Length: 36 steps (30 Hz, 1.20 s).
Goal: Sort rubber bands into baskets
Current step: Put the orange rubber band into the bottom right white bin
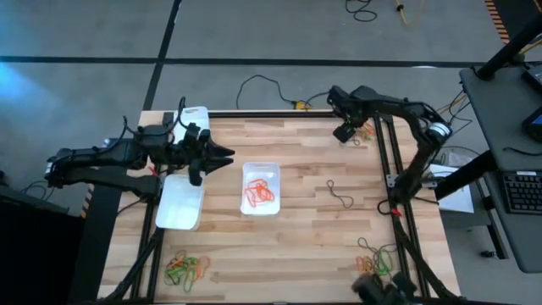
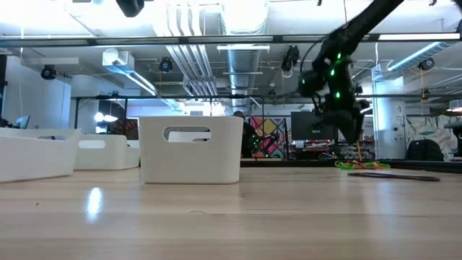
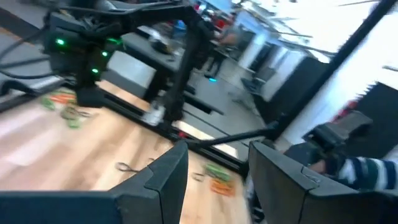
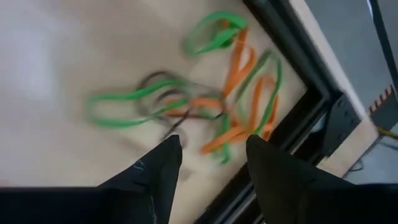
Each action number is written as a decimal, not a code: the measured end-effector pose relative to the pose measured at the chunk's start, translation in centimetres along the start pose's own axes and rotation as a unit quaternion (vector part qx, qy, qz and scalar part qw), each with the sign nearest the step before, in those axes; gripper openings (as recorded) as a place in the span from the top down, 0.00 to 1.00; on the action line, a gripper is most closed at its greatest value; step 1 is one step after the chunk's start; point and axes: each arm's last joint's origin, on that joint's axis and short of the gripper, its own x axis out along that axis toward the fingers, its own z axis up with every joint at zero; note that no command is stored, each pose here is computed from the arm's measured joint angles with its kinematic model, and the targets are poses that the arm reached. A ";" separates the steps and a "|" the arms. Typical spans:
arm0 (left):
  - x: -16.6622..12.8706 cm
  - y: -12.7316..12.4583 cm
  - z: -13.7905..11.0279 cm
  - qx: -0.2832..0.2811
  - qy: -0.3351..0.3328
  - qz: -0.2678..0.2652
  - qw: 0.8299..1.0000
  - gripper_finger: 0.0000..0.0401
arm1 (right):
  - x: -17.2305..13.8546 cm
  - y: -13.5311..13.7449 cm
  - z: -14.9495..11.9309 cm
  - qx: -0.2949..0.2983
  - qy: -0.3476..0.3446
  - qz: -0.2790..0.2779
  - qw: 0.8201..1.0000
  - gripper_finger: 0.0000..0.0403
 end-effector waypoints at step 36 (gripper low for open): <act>5.2 1.5 -1.8 -0.020 0.006 0.057 0.998 0.62 | 6.9 -4.3 4.2 0.020 0.051 0.066 0.996 0.97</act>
